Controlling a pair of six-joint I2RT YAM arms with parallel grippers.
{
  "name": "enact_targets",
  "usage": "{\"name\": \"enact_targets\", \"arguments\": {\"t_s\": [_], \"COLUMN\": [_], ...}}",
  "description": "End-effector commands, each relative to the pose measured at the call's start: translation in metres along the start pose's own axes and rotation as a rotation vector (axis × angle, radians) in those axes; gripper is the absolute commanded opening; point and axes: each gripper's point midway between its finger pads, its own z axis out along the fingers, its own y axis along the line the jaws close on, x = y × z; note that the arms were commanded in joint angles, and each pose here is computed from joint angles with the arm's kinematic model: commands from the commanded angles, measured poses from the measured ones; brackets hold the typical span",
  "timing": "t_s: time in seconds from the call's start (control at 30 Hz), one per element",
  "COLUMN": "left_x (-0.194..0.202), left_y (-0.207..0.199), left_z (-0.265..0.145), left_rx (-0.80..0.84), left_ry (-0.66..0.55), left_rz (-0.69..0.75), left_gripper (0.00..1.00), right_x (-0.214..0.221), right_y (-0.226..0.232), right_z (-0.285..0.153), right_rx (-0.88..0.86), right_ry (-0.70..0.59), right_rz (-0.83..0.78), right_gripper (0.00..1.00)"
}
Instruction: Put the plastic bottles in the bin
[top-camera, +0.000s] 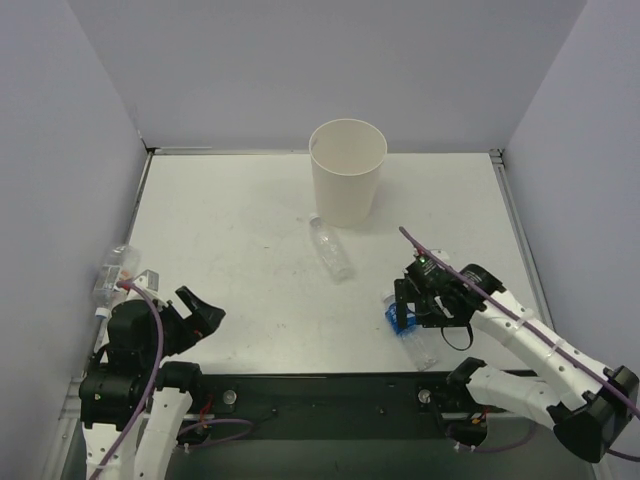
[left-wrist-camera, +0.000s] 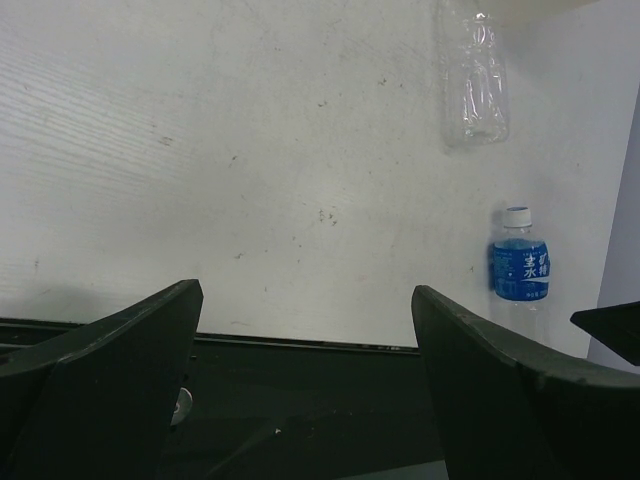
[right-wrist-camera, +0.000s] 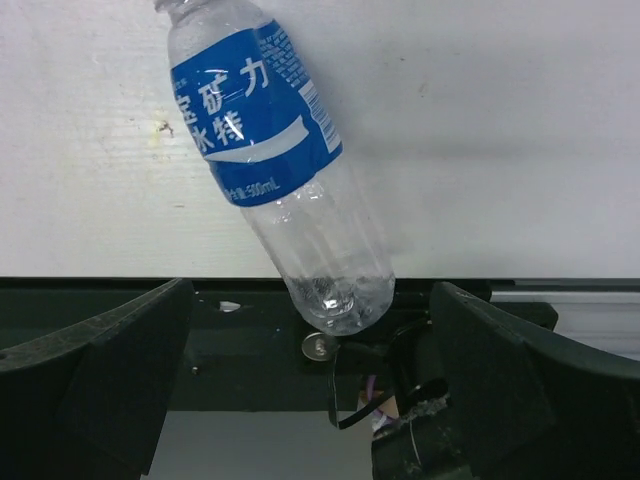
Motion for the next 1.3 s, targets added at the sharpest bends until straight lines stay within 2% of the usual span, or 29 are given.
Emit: {"name": "enact_targets", "arguments": {"t_s": [0.0,0.07,0.13,0.37,0.43,0.53,0.67,0.73,0.77,0.83,0.9,0.93,1.1,1.27], "left_x": [-0.01,-0.011,-0.013,-0.015,-0.018,-0.021,-0.026,-0.028,-0.029,-0.03,-0.032,-0.032,-0.038,-0.044], "left_y": [-0.013,-0.013,-0.015,-0.015,-0.017,-0.019,-0.022,-0.026,-0.027,-0.031,-0.039,-0.04,-0.049,-0.052], "left_z": [-0.004,-0.003,-0.002,0.004,0.004,0.006,0.007,0.007,0.009,0.011,0.014,0.016,0.015,0.013], "left_rx": [0.036,0.035,0.044,0.035,0.036,0.034,0.038,0.054,0.058,0.079,0.11,0.116,0.14,0.138], "left_ry": [-0.022,-0.023,-0.025,-0.017,-0.02,-0.02,-0.025,-0.029,-0.028,-0.027,-0.02,-0.013,-0.018,-0.032], "left_rz": [-0.009,-0.008,-0.004,0.012,0.019,0.036,0.055,0.057,0.058,0.057,0.059,0.059,0.063,0.081], "left_gripper": [0.97,0.97,0.97,0.98,0.97,0.97,0.97,0.97,0.98,0.97,0.98,0.97,0.97,0.97], "right_x": [0.019,0.026,0.04,0.055,0.062,0.064,0.034,-0.001,-0.004,-0.036,-0.048,-0.068,-0.117,-0.188], "right_y": [0.008,0.021,0.017,0.021,0.022,0.029,0.041,0.057,0.061,0.078,0.09,0.099,0.128,0.131], "right_z": [0.03,0.04,0.052,0.079,0.086,0.085,0.048,0.015,0.002,-0.035,-0.054,-0.075,-0.124,-0.173], "right_rx": [0.017,-0.034,-0.014,0.02,0.03,0.001,-0.076,-0.153,-0.18,-0.268,-0.311,-0.362,-0.559,-0.705], "right_ry": [0.109,0.133,0.16,0.19,0.212,0.213,0.131,0.039,0.051,-0.015,0.008,-0.031,0.005,-0.096], "right_rz": [0.014,0.049,0.078,0.046,0.031,0.014,0.006,0.007,0.001,0.011,0.015,0.036,0.175,0.295], "right_gripper": [0.96,0.95,0.93,0.86,0.82,0.71,0.62,0.57,0.57,0.56,0.56,0.56,0.52,0.51]}}
